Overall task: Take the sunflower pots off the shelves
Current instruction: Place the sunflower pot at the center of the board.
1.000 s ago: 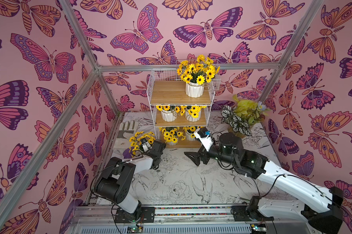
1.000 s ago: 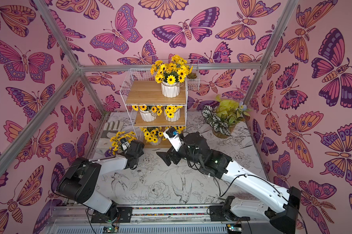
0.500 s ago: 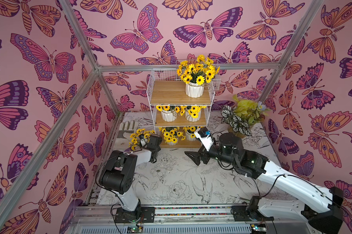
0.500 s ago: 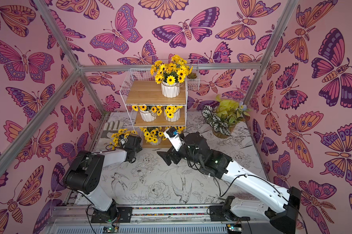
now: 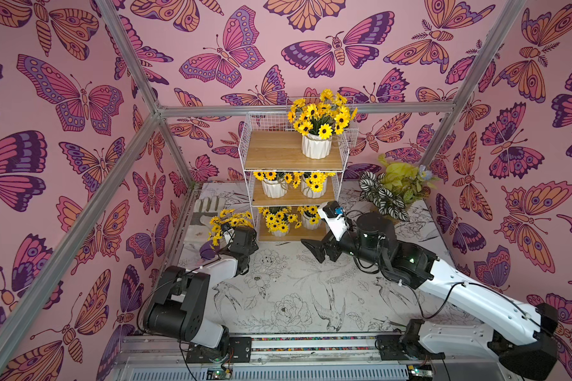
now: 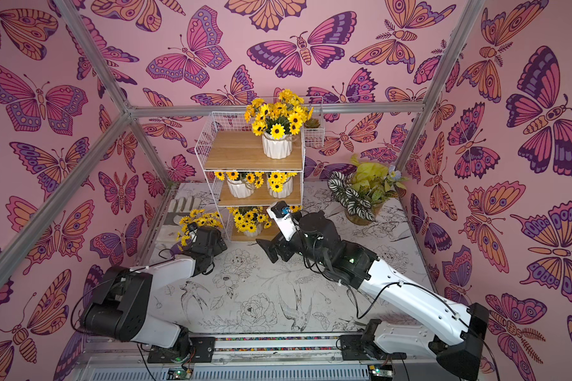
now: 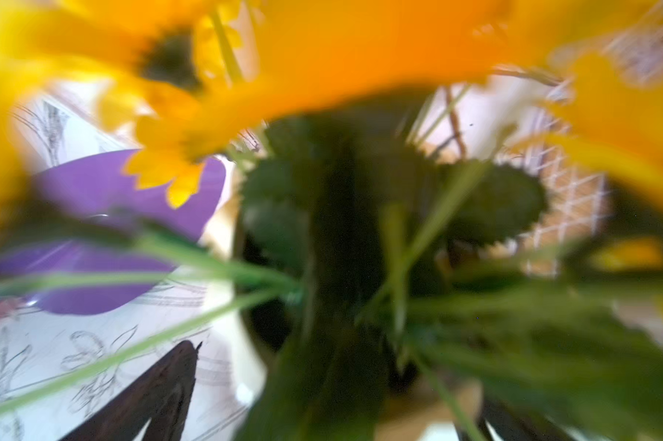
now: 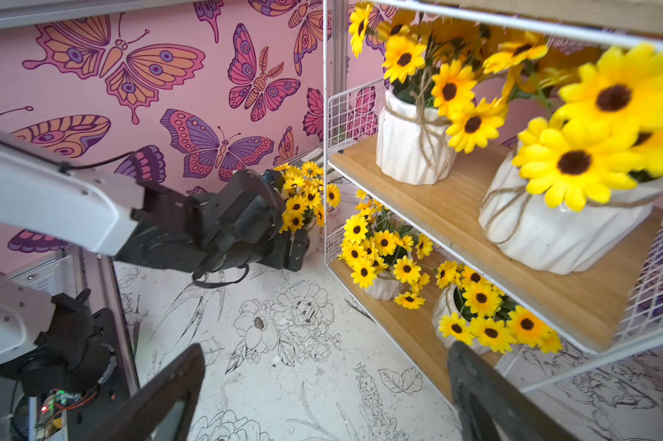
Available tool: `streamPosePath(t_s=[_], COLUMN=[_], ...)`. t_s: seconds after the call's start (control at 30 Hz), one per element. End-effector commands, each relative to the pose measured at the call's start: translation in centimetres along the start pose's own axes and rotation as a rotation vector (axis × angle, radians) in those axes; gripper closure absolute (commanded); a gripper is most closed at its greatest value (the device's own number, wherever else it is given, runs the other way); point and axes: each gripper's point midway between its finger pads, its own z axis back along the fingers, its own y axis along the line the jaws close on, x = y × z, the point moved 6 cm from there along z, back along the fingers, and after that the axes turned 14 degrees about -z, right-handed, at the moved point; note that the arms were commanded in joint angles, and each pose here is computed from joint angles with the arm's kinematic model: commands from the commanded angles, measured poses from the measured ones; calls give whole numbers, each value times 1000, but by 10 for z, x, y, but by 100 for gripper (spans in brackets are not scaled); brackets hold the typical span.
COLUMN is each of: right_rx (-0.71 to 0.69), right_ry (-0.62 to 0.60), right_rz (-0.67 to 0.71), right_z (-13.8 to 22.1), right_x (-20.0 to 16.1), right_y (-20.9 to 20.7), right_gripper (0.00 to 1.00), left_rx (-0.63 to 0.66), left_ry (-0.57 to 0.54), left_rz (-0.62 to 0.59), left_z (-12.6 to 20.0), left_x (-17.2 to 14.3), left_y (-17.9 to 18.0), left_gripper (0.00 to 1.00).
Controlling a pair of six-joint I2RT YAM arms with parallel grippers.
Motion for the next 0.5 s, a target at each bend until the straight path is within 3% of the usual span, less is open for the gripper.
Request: streamPosePath(t_s=[0.0,0.3,0.47], right_rx=[-66,-203,-301], right_ry=[-26,-121,-167], right_rz=[34,51,73], right_z=[-1,-12,-21], right_x=[18,61,86], right_y=[-1,-4,-8], right_gripper=[1,1,1], left_rx=[-73,-286,-471], left_ry=[-50,-116,-258], left_rz=[-16,-40,-54], left_z=[19,90,150], left_x=[5,4,24], left_y=[0,3,1], left_gripper=[0,0,0])
